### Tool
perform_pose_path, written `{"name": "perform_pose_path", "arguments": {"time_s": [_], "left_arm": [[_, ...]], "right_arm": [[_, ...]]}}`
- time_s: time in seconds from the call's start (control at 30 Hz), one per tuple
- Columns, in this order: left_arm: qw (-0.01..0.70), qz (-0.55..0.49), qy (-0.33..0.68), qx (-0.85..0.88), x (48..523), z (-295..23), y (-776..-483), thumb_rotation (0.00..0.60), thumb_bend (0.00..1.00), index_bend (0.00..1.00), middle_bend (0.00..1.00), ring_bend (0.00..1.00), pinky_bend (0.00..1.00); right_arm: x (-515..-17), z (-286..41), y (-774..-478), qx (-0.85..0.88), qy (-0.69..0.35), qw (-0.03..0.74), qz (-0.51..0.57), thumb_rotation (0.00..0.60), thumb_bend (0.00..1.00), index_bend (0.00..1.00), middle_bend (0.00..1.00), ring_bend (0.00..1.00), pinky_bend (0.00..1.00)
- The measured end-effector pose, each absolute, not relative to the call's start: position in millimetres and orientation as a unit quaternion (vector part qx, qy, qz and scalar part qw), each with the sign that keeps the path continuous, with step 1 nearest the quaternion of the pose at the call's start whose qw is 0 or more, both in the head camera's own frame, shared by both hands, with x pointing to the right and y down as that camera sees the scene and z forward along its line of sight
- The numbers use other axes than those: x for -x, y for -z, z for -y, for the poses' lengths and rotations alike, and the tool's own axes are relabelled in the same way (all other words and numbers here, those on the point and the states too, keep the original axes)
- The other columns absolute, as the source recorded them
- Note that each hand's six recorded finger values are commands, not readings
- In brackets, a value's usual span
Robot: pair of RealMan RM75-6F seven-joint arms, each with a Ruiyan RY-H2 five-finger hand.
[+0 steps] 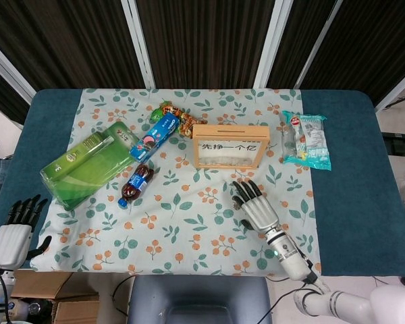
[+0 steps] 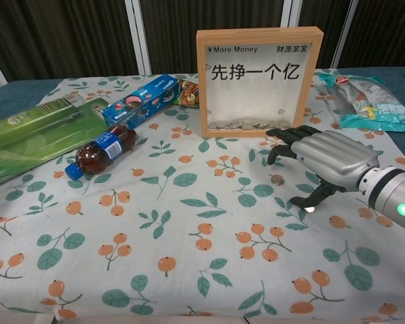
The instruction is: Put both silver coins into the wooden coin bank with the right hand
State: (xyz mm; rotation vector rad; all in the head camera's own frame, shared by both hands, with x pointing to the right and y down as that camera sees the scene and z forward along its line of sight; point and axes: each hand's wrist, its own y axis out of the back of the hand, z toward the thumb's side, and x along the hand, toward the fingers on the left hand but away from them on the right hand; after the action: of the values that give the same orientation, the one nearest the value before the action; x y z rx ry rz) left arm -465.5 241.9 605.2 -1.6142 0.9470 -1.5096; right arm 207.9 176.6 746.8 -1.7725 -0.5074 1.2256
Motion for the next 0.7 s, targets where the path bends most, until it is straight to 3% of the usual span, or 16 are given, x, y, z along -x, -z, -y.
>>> {"name": "perform_pose_path", "arguments": {"time_s": [0.7], "left_arm": [[0.357, -0.369, 0.588, 0.625, 469, -242, -607, 0.6, 0.31, 0.0, 0.0, 0.0, 0.0]], "right_arm": [[-208, -172, -759, 0.709, -0.494, 0.454, 0.217, 0.6, 0.43, 0.49, 0.0, 0.0, 0.0]]}}
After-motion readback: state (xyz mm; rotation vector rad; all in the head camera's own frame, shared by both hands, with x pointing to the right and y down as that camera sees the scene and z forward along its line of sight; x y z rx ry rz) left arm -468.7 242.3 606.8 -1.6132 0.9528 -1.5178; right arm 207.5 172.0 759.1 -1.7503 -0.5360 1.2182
